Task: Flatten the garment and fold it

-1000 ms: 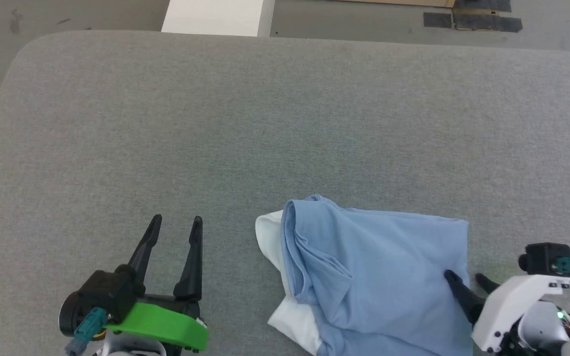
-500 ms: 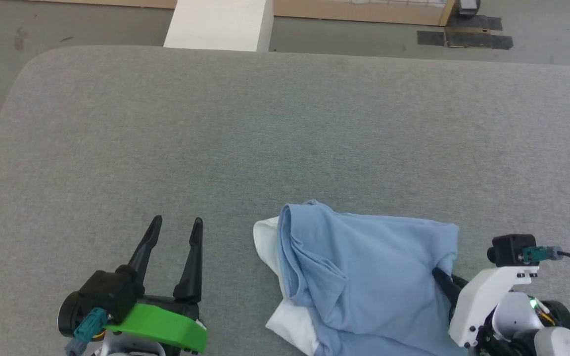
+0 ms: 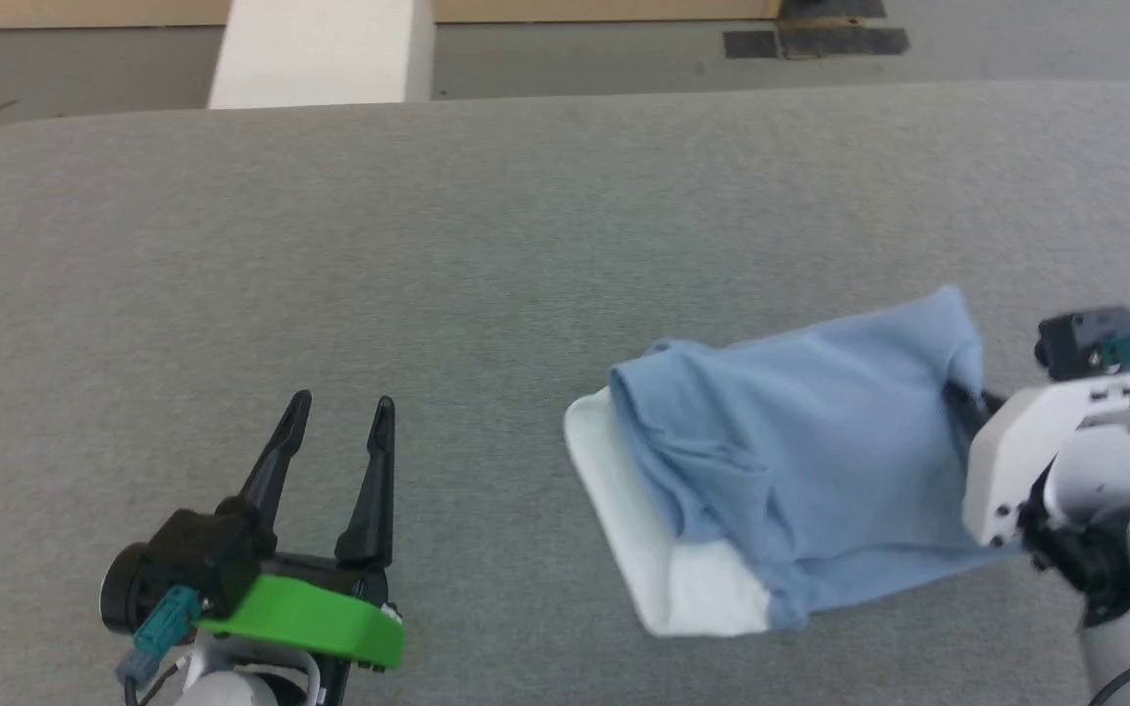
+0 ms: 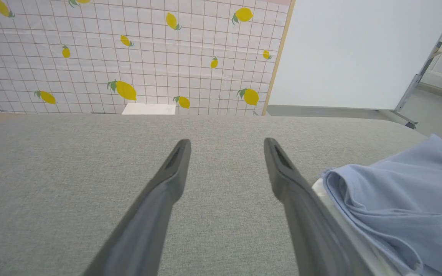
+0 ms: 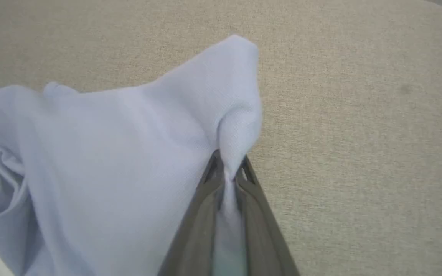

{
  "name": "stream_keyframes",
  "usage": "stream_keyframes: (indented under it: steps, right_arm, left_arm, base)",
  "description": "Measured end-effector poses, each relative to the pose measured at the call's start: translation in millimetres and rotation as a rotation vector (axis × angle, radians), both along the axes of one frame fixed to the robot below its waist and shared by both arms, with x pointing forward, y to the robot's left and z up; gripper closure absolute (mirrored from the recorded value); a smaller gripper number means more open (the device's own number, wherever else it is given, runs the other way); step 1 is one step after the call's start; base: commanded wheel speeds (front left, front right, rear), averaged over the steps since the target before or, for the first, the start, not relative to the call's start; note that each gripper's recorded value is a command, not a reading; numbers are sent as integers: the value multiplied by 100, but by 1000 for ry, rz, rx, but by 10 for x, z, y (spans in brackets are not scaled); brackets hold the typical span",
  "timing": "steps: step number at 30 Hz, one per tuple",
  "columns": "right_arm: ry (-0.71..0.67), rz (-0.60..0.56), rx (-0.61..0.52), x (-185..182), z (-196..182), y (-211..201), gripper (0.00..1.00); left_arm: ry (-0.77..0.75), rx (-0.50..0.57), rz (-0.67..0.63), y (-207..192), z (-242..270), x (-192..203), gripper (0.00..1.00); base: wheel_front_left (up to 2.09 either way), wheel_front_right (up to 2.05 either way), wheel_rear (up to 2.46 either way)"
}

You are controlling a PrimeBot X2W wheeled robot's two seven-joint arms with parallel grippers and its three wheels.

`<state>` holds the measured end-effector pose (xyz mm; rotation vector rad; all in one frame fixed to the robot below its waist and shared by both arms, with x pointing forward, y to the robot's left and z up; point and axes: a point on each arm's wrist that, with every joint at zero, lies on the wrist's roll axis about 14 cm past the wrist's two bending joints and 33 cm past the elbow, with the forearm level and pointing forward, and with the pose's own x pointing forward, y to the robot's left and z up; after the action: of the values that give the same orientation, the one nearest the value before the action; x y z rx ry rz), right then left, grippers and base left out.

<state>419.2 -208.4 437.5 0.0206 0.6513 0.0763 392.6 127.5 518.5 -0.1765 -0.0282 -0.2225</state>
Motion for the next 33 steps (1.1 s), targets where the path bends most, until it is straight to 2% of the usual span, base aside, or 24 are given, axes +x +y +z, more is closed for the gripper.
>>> stream_keyframes:
  steps: [11, 21, 28, 33]
  right_arm:
    - [-34, -98, -266, 181, 471, -1018, 100]
    - [2, -214, -487, 279, 632, -1948, 100]
    - [36, -287, -627, 326, 606, -2473, 100]
    - [61, -285, -669, 424, 385, -2603, 100]
  left_arm:
    - [-37, 19, -164, -495, 51, 340, 0]
    - [-64, 55, -257, -780, -42, 757, 0]
    - [-20, 75, -259, -772, -333, 995, 0]
    - [-22, 98, -204, -659, -497, 1156, 0]
  base:
    - [0, 0, 0]
    - [0, 0, 0]
    - [0, 0, 0]
    - [0, 0, 0]
